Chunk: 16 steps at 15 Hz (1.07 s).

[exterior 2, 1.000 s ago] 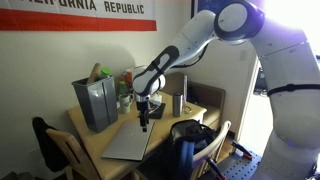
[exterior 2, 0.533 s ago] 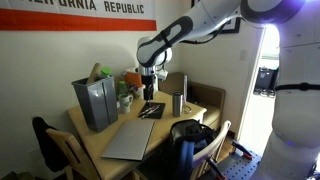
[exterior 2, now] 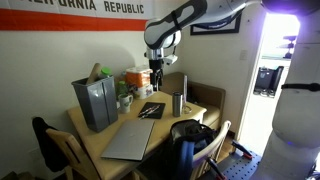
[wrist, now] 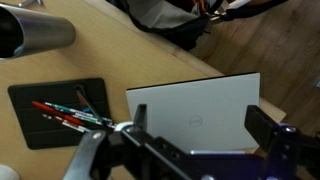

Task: Close the laptop on the table

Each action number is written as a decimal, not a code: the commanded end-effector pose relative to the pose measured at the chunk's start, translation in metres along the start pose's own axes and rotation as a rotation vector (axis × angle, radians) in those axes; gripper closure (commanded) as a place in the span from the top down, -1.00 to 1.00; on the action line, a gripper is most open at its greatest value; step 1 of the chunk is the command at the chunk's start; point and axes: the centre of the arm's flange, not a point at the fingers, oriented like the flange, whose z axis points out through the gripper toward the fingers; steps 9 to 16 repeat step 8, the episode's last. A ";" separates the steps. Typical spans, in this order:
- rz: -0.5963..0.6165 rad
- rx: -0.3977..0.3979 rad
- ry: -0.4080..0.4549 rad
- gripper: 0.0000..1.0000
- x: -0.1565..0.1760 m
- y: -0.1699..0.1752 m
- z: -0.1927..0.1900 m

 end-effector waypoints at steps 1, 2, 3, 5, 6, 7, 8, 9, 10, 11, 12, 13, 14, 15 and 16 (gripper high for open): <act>0.073 -0.021 -0.028 1.00 -0.013 -0.003 -0.011; 0.083 -0.028 -0.035 1.00 -0.014 -0.002 -0.011; 0.051 -0.010 -0.010 1.00 -0.006 0.003 -0.005; 0.065 -0.014 -0.016 1.00 -0.007 0.003 -0.006; 0.066 -0.014 -0.017 1.00 -0.007 0.003 -0.006; 0.066 -0.014 -0.017 1.00 -0.007 0.003 -0.006; 0.065 -0.014 -0.018 1.00 -0.007 0.003 -0.005; 0.065 -0.014 -0.018 1.00 -0.007 0.003 -0.005; 0.065 -0.014 -0.018 1.00 -0.007 0.003 -0.005; 0.065 -0.014 -0.018 1.00 -0.007 0.003 -0.005; 0.065 -0.014 -0.018 1.00 -0.007 0.003 -0.005; 0.065 -0.014 -0.018 1.00 -0.007 0.003 -0.005; 0.065 -0.014 -0.018 1.00 -0.007 0.003 -0.005; 0.065 -0.014 -0.018 1.00 -0.007 0.003 -0.005; 0.065 -0.014 -0.018 1.00 -0.007 0.003 -0.005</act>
